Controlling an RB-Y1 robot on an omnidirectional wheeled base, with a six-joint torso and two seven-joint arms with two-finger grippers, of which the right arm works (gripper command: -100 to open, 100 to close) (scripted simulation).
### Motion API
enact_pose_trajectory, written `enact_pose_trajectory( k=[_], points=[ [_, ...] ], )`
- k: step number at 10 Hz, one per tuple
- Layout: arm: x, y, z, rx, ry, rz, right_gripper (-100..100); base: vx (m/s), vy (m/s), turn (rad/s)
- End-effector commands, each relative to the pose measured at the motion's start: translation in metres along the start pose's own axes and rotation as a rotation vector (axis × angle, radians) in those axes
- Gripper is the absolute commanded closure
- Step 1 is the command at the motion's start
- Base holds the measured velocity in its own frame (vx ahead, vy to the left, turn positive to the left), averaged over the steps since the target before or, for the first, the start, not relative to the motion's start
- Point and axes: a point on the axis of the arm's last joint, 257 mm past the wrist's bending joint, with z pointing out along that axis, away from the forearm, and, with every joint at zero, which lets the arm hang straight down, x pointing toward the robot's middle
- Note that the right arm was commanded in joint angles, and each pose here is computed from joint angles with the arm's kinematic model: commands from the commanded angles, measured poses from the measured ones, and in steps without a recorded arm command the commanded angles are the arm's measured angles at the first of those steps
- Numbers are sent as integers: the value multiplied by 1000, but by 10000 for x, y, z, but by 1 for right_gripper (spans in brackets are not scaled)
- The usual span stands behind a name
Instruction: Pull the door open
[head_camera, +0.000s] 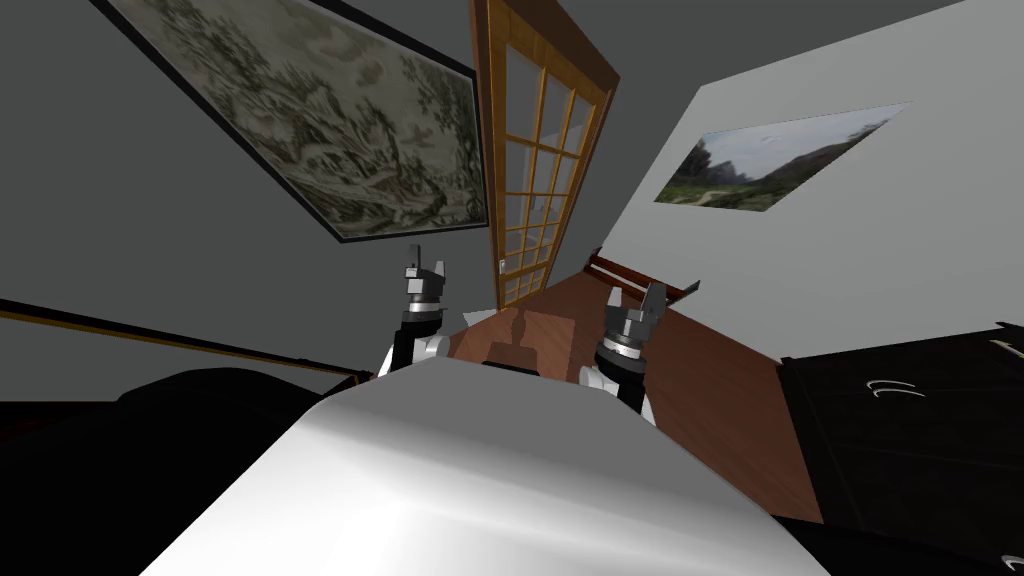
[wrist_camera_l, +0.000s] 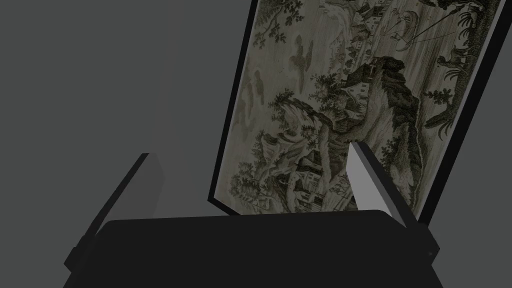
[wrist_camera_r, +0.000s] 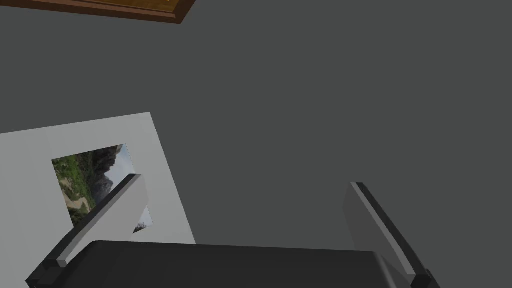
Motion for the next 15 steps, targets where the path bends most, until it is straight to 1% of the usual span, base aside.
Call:
enact_pose_trajectory(
  k=[1, 2, 3, 4, 6, 7, 11, 15],
  points=[
    [52, -120, -28, 15, 17, -29, -100, 31, -29, 51],
    [86, -199, -47, 24, 28, -48, -100, 57, -9, 69],
    [103, -238, -57, 29, 33, -57, -100, 59, -4, 37],
    [144, -335, -82, 40, 47, -81, -100, 67, -12, 40],
    [192, -445, -113, 53, 63, -108, -100, 60, -12, 45],
    [242, -561, -147, 66, 81, -137, -100, 59, -14, 63],
    [360, -829, -235, 95, 124, -205, -100, 56, -13, 46],
    [494, -1127, -348, 125, 175, -283, -100, 59, -11, 50]
  ],
)
